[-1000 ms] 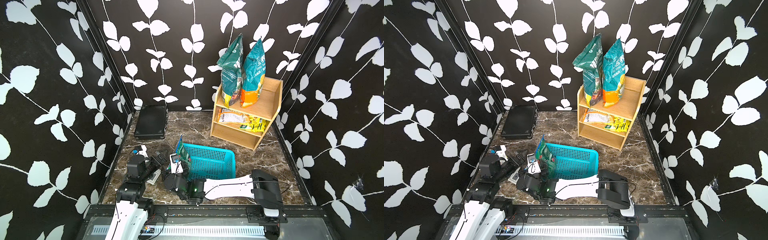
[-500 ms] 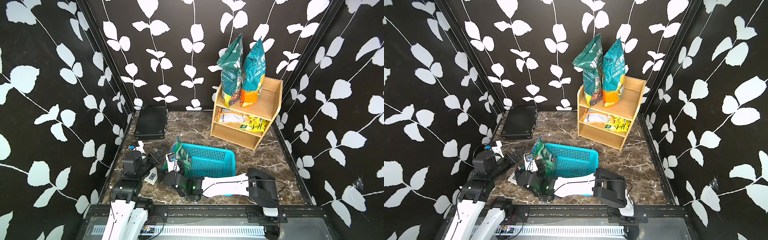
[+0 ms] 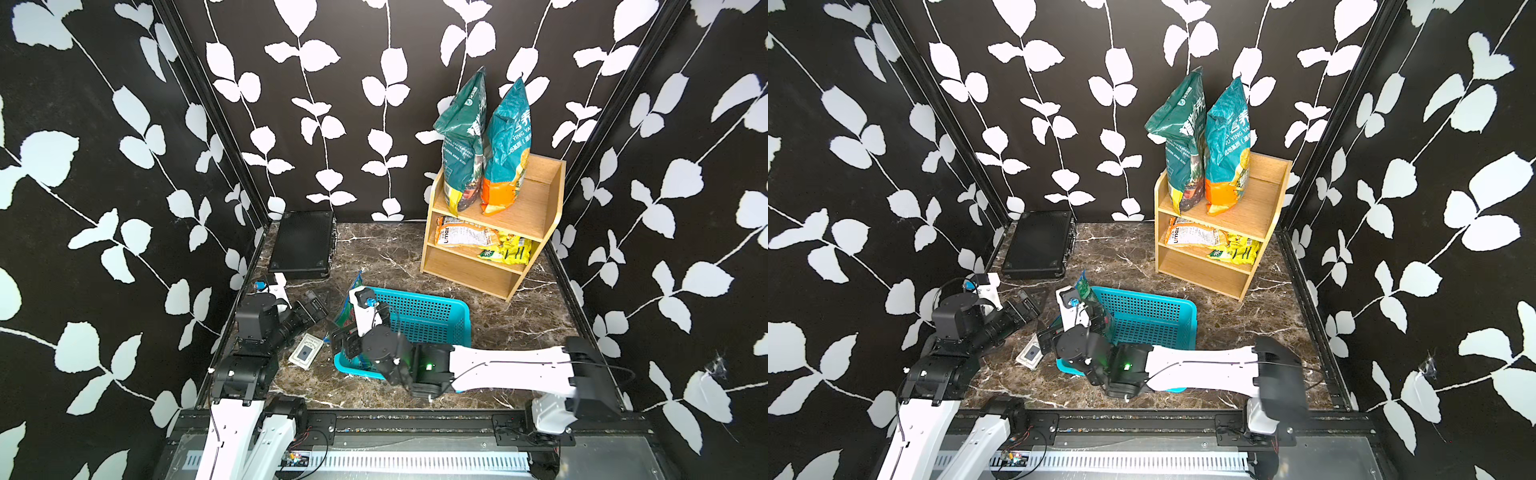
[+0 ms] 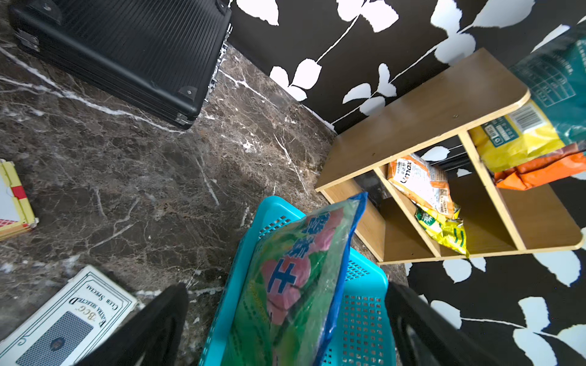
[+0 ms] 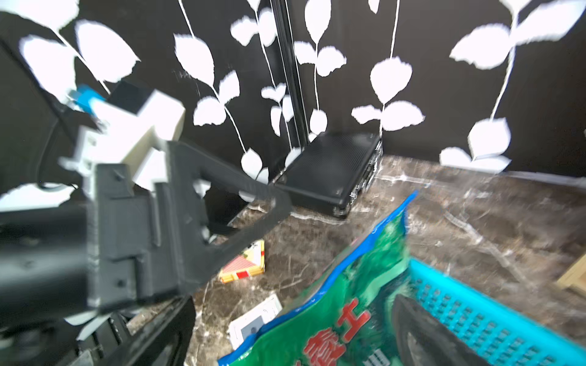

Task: Take down the fertilizer bag from the shelf
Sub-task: Place the fertilizer bag in the storage box, then pick up the fertilizer bag from the shelf.

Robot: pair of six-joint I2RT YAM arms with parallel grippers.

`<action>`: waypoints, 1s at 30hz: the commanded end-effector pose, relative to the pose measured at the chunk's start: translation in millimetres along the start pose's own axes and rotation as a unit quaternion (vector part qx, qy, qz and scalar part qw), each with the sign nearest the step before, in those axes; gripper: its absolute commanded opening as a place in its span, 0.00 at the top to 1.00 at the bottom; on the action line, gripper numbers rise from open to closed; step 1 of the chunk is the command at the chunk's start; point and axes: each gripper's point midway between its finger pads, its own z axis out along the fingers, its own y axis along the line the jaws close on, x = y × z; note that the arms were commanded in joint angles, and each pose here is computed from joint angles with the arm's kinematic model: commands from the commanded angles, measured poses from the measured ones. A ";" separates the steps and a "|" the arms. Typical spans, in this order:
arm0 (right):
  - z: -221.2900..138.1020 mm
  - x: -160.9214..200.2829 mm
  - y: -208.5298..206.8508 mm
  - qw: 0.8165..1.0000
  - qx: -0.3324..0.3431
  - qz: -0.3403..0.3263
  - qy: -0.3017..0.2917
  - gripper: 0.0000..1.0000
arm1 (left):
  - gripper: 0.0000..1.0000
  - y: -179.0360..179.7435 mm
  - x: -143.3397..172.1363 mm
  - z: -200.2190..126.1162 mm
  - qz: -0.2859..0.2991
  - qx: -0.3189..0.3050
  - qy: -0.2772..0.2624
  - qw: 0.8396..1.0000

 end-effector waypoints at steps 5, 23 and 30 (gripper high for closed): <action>-78.4 -95.3 -76.6 0.987 0.119 -0.080 -0.066 0.01 | 0.01 -19.2 15.9 -9.6 0.091 0.046 0.052 0.993; -165.2 -315.3 -248.9 0.890 0.411 -0.142 -0.136 0.00 | 0.01 -49.0 35.0 -17.5 0.088 0.167 0.100 0.977; -120.4 -333.7 -282.9 0.874 0.449 -0.157 -0.101 0.00 | 0.01 -15.3 9.5 -6.5 -0.050 0.246 0.101 0.963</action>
